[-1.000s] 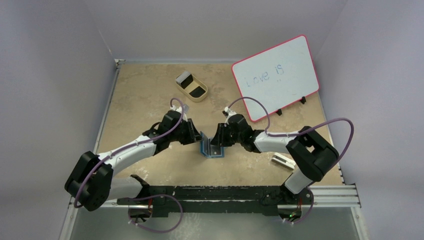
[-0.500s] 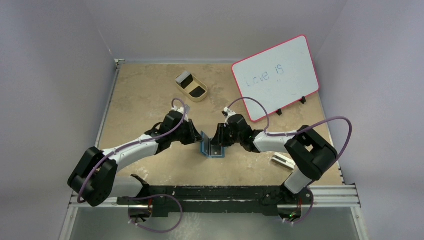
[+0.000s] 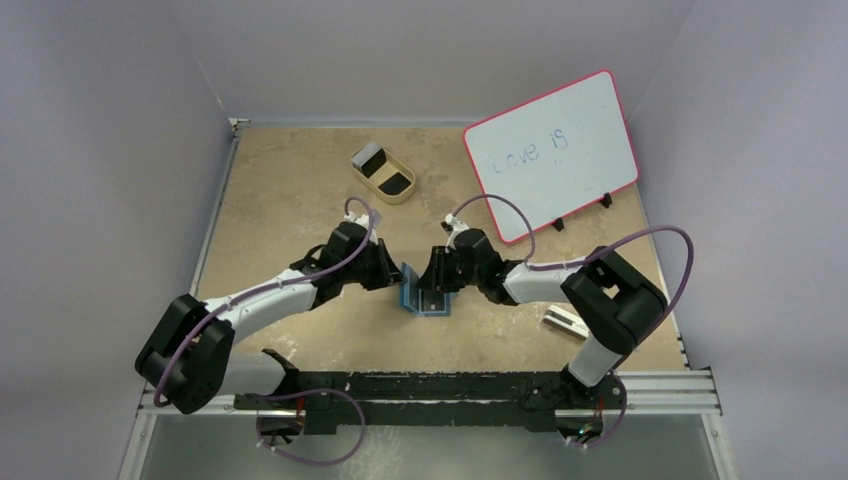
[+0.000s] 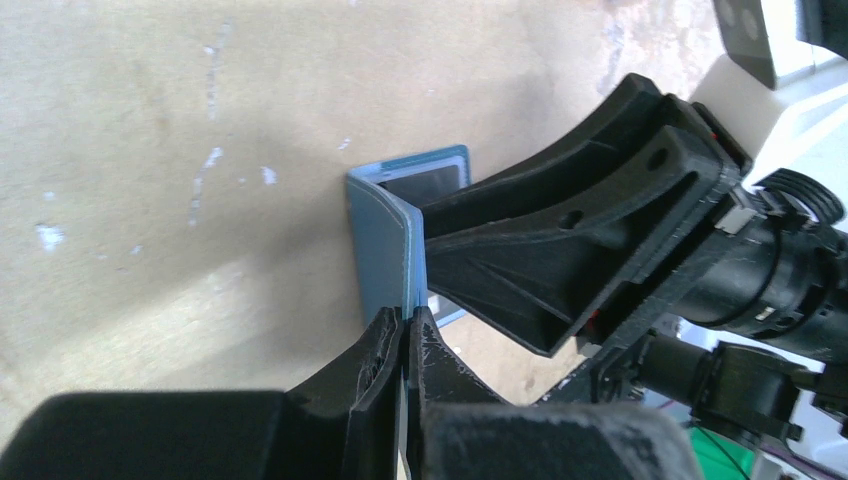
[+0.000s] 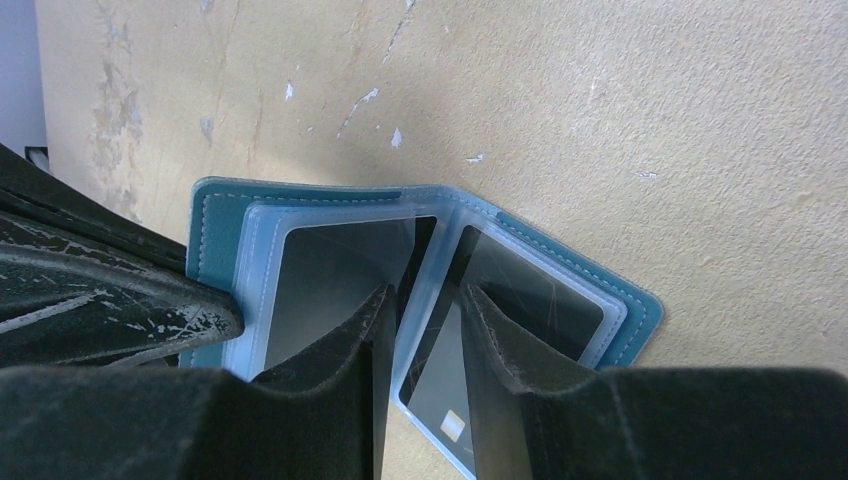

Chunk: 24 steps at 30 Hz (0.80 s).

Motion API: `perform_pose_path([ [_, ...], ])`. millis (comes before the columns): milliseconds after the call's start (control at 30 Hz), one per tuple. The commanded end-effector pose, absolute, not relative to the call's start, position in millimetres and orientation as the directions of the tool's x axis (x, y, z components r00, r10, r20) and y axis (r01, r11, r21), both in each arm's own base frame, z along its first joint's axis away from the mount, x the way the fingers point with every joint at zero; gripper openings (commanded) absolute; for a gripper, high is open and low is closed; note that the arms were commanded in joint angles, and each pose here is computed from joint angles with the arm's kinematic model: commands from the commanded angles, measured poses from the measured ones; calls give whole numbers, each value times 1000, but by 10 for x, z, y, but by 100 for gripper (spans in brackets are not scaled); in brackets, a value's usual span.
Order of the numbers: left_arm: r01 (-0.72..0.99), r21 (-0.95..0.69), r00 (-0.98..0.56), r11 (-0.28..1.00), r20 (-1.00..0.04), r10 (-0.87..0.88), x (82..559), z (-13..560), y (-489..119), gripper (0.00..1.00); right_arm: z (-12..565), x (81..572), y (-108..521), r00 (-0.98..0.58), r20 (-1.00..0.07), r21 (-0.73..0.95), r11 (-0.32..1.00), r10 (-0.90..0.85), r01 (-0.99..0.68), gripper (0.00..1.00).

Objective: Put the credit cards into the card holder
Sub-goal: Turn over the card slot in the card holder.

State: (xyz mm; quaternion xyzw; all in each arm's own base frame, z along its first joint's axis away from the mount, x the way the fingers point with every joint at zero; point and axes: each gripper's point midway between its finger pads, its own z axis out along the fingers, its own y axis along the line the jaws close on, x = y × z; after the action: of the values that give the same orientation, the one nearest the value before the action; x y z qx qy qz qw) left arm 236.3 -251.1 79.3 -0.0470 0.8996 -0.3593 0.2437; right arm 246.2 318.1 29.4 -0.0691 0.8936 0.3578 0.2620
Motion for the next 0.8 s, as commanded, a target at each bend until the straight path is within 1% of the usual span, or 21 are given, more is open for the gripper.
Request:
perform_pose_path([
  [0,138,-549,-842,825,-503,-194,2428,953,-2322,0,448,2455,3210,-841,-539,596,723,37,-350,38],
  [133,114,-418,-830,901,-538,-145,2452,1015,-2069,0,639,2439,3175,-826,-561,598,713,48,-365,43],
  [267,87,-347,-827,934,-548,-126,2499,1079,-1972,0,686,2419,3150,-823,-565,598,714,54,-364,46],
  [567,118,-252,-841,960,-539,-38,2488,1023,-2271,0,691,2419,3024,-817,-571,581,745,86,-327,48],
  [767,142,-245,-846,959,-532,-11,2491,992,-2460,0,736,2421,2960,-807,-582,573,757,105,-315,48],
])
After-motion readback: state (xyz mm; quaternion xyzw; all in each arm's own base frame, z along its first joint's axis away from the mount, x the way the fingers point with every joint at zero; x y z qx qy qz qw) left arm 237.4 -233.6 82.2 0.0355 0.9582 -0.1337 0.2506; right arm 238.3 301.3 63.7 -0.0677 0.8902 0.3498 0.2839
